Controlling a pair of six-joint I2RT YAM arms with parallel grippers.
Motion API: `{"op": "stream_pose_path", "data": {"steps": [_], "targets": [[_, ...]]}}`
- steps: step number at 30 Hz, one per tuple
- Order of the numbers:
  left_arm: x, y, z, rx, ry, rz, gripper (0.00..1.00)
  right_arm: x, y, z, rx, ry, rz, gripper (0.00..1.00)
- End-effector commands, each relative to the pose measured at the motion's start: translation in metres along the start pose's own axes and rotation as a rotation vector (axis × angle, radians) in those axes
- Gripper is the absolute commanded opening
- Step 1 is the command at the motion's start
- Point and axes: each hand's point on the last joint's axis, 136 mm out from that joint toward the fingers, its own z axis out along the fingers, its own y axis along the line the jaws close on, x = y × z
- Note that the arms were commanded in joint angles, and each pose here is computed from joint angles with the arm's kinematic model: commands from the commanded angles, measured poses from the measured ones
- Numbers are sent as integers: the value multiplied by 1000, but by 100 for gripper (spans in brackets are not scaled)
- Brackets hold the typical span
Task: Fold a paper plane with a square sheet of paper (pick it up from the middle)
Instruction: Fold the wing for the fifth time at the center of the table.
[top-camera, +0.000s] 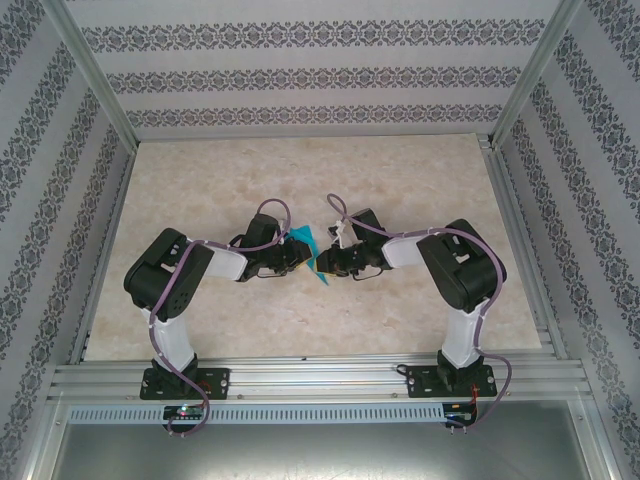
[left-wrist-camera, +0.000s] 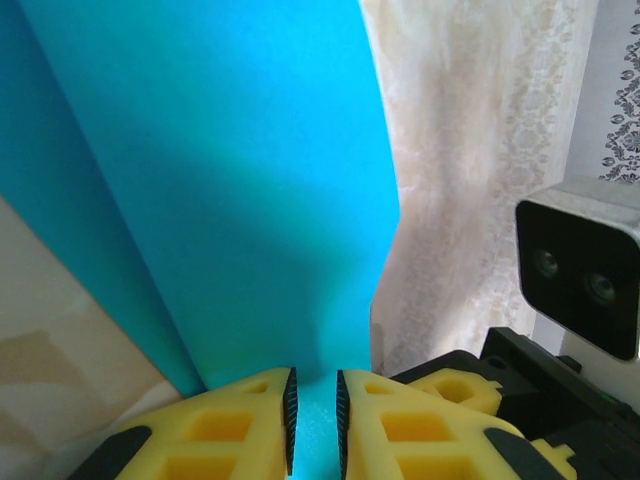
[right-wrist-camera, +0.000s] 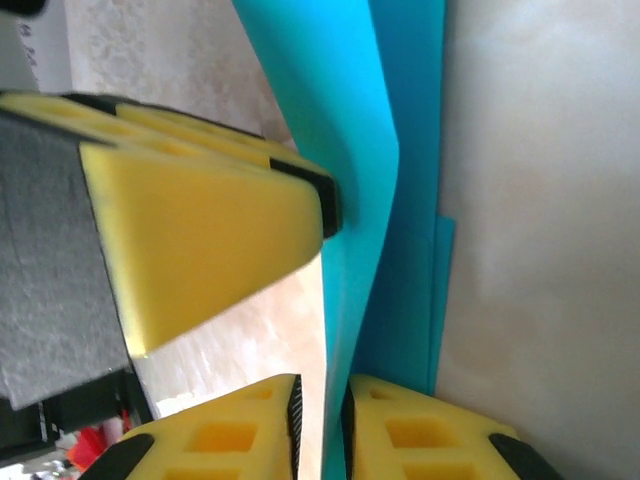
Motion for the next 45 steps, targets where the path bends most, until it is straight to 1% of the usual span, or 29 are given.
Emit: {"op": "stream_pose_path", "data": {"steps": [1, 7, 21, 34, 40, 45], "targets": [[6, 30, 6, -117, 4, -50, 22, 5, 4, -8, 60, 21, -130, 22], [7, 34, 7, -141, 10, -64, 21, 8, 8, -13, 136, 41, -235, 24], [8, 40, 8, -155, 18, -85, 20, 8, 0, -5, 253, 72, -320, 23], [7, 43, 8, -163, 22, -92, 20, 11, 0, 0, 274, 97, -397, 22], [7, 42, 8, -159, 27, -94, 20, 10, -5, 2, 291, 100, -387, 19], [5, 39, 6, -152, 28, -89, 20, 9, -7, 1, 283, 92, -375, 12]]}}
